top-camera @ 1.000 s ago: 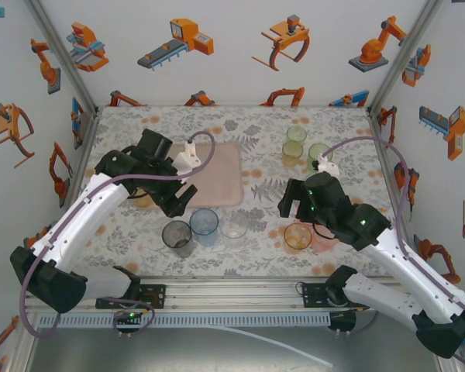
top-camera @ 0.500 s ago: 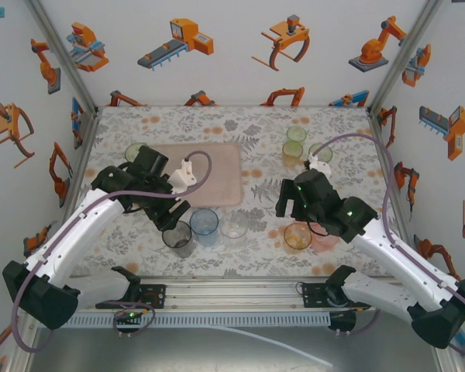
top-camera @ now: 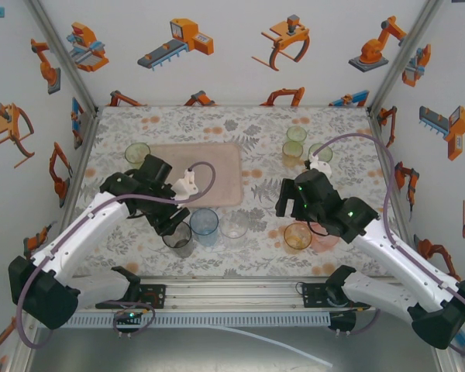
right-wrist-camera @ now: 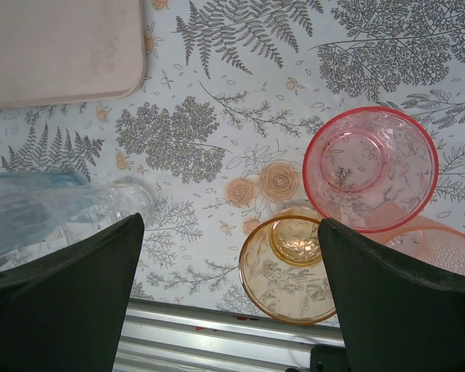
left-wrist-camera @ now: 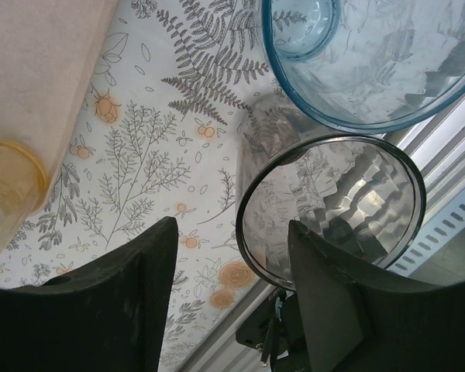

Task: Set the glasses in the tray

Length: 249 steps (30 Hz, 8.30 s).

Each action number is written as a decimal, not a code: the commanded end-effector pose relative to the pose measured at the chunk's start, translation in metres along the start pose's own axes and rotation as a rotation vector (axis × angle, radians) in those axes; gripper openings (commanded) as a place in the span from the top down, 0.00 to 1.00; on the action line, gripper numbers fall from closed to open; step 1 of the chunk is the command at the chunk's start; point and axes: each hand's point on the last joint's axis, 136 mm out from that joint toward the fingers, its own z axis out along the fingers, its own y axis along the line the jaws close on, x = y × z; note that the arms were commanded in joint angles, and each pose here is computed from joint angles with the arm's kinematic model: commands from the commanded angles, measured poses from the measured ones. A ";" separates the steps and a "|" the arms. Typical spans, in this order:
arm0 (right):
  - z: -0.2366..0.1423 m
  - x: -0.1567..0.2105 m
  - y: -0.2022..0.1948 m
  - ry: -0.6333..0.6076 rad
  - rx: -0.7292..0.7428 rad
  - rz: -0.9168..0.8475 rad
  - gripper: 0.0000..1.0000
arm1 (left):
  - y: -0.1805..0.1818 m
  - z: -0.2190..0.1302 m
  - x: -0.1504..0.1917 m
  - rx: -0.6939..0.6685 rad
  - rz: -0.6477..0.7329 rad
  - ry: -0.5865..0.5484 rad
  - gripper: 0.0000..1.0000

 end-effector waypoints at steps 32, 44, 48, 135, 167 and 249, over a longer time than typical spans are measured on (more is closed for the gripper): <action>-0.002 -0.009 0.008 -0.030 -0.024 -0.007 0.17 | 0.013 0.001 0.007 -0.084 0.000 0.008 0.85; -0.001 -0.009 0.010 -0.029 -0.029 -0.007 0.17 | 0.016 -0.007 0.004 -0.107 -0.011 0.006 0.91; 0.000 -0.009 0.009 -0.029 -0.028 -0.008 0.17 | 0.018 -0.010 0.003 -0.114 -0.014 0.006 0.91; 0.013 -0.014 0.010 -0.021 0.021 0.019 0.15 | 0.382 -0.007 -0.074 -0.384 -0.535 -0.096 0.90; 0.014 -0.017 0.008 -0.016 0.026 0.022 0.15 | 0.393 0.021 -0.053 -0.384 -0.539 -0.021 0.74; 0.003 -0.012 0.002 0.053 -0.001 -0.004 0.22 | 0.057 -0.087 -0.118 -0.074 -0.250 -0.336 0.38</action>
